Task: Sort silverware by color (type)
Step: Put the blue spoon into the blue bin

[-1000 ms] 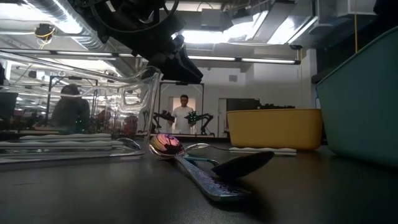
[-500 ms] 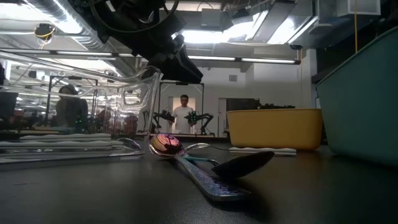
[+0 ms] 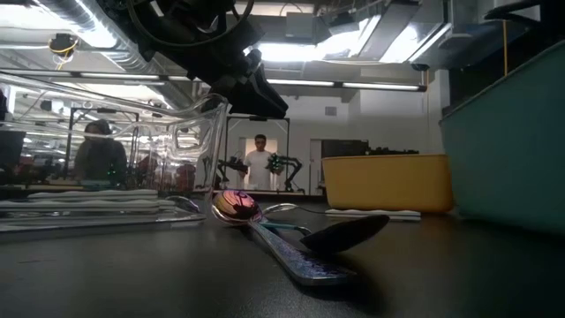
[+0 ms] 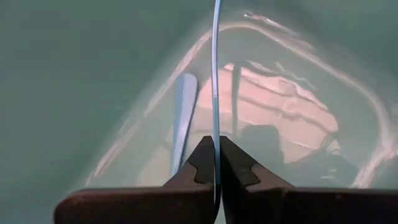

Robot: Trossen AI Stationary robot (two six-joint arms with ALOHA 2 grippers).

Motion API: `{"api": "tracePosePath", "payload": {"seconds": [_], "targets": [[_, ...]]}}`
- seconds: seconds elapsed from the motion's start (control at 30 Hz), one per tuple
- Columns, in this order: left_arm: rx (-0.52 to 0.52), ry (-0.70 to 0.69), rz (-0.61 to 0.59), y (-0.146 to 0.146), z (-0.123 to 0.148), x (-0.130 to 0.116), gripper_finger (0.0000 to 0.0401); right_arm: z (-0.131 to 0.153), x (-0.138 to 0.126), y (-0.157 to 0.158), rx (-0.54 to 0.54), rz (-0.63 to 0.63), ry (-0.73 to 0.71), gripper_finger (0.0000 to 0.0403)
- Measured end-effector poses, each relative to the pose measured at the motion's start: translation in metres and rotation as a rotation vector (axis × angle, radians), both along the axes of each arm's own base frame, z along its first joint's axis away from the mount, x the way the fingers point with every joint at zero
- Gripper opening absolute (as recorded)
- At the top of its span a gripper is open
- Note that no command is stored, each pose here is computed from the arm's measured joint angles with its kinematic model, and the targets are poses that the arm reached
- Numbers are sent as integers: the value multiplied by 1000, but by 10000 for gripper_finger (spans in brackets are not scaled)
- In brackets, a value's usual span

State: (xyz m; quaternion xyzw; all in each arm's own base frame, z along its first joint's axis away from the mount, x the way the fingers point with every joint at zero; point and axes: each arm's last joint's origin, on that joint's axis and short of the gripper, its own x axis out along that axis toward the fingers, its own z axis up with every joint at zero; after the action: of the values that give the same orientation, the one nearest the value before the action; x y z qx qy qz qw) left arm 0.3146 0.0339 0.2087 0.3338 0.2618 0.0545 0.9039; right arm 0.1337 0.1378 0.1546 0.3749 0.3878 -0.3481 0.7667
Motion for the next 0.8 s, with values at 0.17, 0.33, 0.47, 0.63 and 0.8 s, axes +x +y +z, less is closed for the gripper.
{"api": "tracePosePath", "payload": {"seconds": [0.17, 0.33, 0.47, 0.63, 0.8], "targets": [[0, 0, 0, 0, 0, 0, 106, -2, -1, -1, -7, 0, 7, 0], [0, 0, 0, 0, 0, 0, 106, -2, -1, -1, -8, 0, 7, 0], [0, 0, 0, 0, 0, 0, 106, -2, -1, -1, -4, 0, 4, 1], [0, 0, 0, 0, 0, 0, 106, -2, 0, 0, 8, -4, -5, 1], [0, 0, 0, 0, 0, 0, 106, -2, 0, 0, 10, -7, -6, 21]]}}
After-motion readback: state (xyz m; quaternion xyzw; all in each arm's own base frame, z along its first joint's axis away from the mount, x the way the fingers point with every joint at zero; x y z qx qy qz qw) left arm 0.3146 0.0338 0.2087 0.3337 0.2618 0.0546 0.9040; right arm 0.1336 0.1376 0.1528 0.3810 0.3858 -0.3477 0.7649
